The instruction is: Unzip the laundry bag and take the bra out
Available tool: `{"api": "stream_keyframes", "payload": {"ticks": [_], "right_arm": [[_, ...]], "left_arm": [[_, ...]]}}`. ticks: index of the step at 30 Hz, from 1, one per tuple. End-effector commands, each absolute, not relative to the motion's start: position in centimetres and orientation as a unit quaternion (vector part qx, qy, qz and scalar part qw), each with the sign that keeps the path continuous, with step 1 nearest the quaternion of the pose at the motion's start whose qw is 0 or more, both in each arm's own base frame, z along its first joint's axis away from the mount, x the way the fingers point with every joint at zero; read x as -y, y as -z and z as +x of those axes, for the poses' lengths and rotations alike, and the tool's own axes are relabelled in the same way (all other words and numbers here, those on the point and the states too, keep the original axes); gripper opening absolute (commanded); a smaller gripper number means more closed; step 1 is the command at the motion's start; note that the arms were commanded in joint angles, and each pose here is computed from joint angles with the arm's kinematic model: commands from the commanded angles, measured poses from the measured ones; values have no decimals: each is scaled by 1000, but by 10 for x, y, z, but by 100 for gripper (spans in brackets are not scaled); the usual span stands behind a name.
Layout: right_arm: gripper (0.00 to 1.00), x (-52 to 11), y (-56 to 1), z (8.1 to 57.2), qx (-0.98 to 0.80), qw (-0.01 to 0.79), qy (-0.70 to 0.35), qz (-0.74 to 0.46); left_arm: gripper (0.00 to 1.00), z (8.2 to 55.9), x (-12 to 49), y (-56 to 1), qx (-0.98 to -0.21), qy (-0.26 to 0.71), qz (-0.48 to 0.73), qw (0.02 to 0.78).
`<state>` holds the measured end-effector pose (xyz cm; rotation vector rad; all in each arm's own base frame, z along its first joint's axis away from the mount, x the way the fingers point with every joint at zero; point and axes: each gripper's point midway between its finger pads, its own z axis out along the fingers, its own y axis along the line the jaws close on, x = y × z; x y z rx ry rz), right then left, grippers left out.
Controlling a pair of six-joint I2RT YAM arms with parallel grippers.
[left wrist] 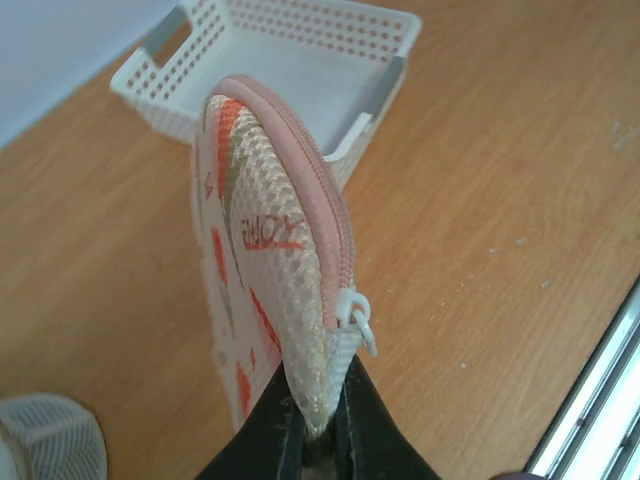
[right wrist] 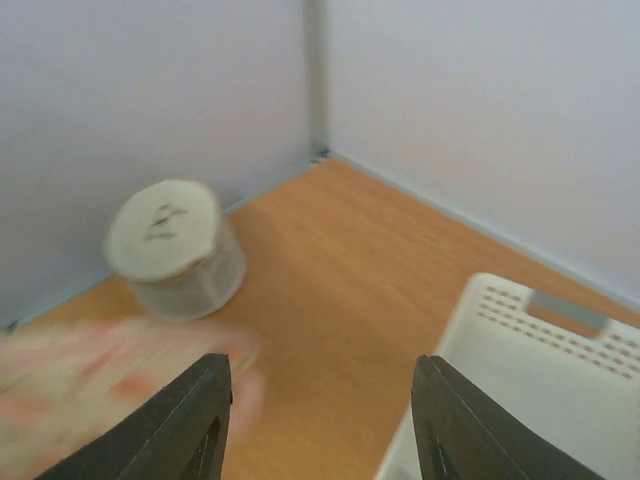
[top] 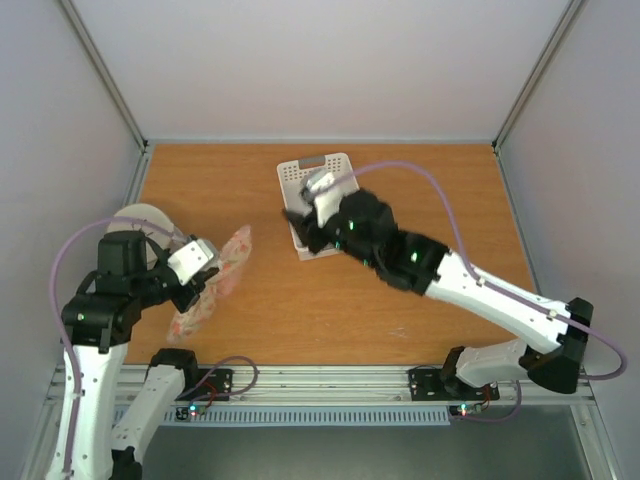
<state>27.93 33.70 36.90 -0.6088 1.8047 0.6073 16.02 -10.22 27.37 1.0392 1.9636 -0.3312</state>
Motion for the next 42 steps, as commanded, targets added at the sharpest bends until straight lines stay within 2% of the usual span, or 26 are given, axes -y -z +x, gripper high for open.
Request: {"api": "stream_keyframes", "payload": {"ticks": [1, 3, 6, 9, 12, 18, 23, 31, 42], "right_arm": [[50, -373, -385, 198, -627, 636, -240, -382], [49, -389, -379, 158, -546, 671, -236, -442], [47, -403, -368, 140, -501, 705, -246, -437], [45, -430, -361, 150, -521, 700, -254, -417], [44, -454, -348, 154, -520, 700, -240, -428], [36, -466, -338, 167, -502, 726, -174, -437], [34, -478, -327, 171, -508, 718, -158, -448], [28, -482, -327, 183, -514, 726, -124, -440], [14, -471, -331, 198, -547, 722, -113, -408]], "left_arm": [[1, 168, 93, -282, -841, 148, 332, 402], [1, 167, 97, -285, -841, 165, 325, 400], [1, 173, 91, -284, -850, 149, 305, 403], [1, 178, 83, -283, -854, 125, 296, 409], [1, 171, 94, -287, -842, 159, 307, 413], [1, 170, 98, -284, -840, 170, 315, 408], [1, 170, 99, -283, -835, 168, 328, 409], [1, 167, 103, -283, -831, 181, 331, 408], [1, 166, 103, -281, -829, 177, 338, 409]]}}
